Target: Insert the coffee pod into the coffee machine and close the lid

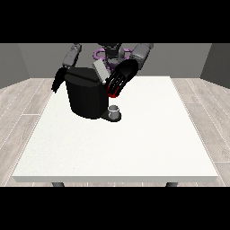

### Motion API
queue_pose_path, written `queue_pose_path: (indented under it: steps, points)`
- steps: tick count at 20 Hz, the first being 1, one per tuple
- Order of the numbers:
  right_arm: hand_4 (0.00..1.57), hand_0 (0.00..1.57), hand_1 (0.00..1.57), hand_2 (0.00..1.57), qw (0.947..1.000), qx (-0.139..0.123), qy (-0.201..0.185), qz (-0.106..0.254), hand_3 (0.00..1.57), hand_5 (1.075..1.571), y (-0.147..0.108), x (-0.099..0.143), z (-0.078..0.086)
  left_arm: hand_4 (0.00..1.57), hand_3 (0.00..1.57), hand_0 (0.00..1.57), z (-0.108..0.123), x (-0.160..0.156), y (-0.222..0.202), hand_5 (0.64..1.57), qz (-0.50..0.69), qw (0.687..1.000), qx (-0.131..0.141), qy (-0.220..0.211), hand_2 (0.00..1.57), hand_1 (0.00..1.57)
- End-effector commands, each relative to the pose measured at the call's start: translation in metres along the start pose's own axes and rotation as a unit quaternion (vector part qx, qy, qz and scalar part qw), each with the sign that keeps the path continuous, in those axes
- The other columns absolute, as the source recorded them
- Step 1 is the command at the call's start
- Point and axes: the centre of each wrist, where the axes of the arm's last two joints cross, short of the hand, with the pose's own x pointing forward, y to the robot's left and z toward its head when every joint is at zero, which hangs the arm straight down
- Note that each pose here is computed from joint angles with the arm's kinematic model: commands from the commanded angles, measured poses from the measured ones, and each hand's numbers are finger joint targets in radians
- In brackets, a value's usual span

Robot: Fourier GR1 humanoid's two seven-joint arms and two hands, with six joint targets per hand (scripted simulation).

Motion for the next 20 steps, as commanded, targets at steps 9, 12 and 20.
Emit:
queue_pose_path:
  steps: [9, 12, 20]
  points:
    - [0.0, 0.0, 0.0, 0.0, 0.9912, -0.045, 0.125, -0.003, 0.0, 1.571, -0.042, -0.088, 0.044, 0.0, 0.0, 0.0, 0.017, 0.016, -0.132, 1.571, 0.095, 0.989, -0.114, 0.002, 0.18, 0.0]
    - [0.0, 0.0, 0.0, 0.0, 0.9857, -0.043, 0.163, -0.003, 0.0, 1.571, -0.037, -0.107, 0.069, 0.0, 0.0, 0.0, 0.021, 0.014, -0.151, 1.571, 0.285, 0.956, -0.073, -0.005, 0.15, 0.0]
    - [0.0, 0.0, 0.0, 0.0, 0.9732, -0.076, 0.217, 0.004, 0.0, 1.571, -0.053, -0.138, 0.114, 0.27, 0.0, 0.0, 0.113, 0.014, -0.3, 1.571, 0.557, 0.824, -0.056, 0.093, 0.0, 0.0]
